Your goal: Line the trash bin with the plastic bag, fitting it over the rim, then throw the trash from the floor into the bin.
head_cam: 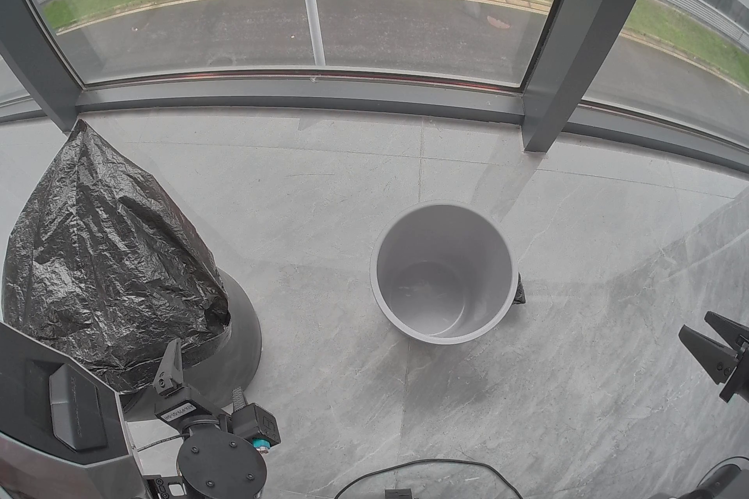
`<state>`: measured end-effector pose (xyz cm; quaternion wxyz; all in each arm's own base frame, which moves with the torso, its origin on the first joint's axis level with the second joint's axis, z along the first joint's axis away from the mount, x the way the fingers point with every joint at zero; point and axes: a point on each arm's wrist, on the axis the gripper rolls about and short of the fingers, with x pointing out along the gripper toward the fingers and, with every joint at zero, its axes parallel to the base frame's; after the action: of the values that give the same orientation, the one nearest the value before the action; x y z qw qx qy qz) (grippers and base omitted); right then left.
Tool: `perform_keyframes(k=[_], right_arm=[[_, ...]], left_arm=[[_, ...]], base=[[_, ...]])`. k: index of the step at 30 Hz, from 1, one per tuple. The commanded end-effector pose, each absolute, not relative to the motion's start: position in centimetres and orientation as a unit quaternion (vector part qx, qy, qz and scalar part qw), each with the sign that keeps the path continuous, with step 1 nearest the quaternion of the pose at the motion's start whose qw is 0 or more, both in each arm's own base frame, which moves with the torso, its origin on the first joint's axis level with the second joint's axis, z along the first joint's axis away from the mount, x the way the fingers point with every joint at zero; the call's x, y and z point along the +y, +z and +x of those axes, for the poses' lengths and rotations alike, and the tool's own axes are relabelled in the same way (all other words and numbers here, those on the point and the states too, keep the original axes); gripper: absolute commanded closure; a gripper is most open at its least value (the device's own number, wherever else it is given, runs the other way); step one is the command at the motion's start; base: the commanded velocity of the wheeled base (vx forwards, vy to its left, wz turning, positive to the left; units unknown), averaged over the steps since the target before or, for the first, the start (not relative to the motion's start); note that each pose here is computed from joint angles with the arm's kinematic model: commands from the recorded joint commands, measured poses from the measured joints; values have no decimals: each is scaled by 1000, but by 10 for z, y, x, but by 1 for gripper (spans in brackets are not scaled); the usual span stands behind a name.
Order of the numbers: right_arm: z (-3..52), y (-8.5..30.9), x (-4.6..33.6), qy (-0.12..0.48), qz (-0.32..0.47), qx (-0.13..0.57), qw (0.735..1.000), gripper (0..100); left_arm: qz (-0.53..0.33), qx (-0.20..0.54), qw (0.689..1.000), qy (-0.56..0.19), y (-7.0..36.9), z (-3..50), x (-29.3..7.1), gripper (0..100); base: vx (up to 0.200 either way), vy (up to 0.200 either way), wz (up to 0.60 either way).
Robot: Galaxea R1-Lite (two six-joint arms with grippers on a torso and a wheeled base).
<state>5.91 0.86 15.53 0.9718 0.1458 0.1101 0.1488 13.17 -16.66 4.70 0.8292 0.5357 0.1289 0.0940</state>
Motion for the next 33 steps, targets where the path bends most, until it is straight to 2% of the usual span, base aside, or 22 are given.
perform_keyframes(k=[1, 33], right_arm=[[59, 156, 9, 150, 146, 109, 972, 0], [58, 155, 9, 150, 146, 108, 972, 0]], left_arm=[[529, 129, 832, 101, 49, 136, -168, 0], [500, 132, 844, 142, 61, 165, -171, 0]], base=[[0, 0, 0], [0, 0, 0]])
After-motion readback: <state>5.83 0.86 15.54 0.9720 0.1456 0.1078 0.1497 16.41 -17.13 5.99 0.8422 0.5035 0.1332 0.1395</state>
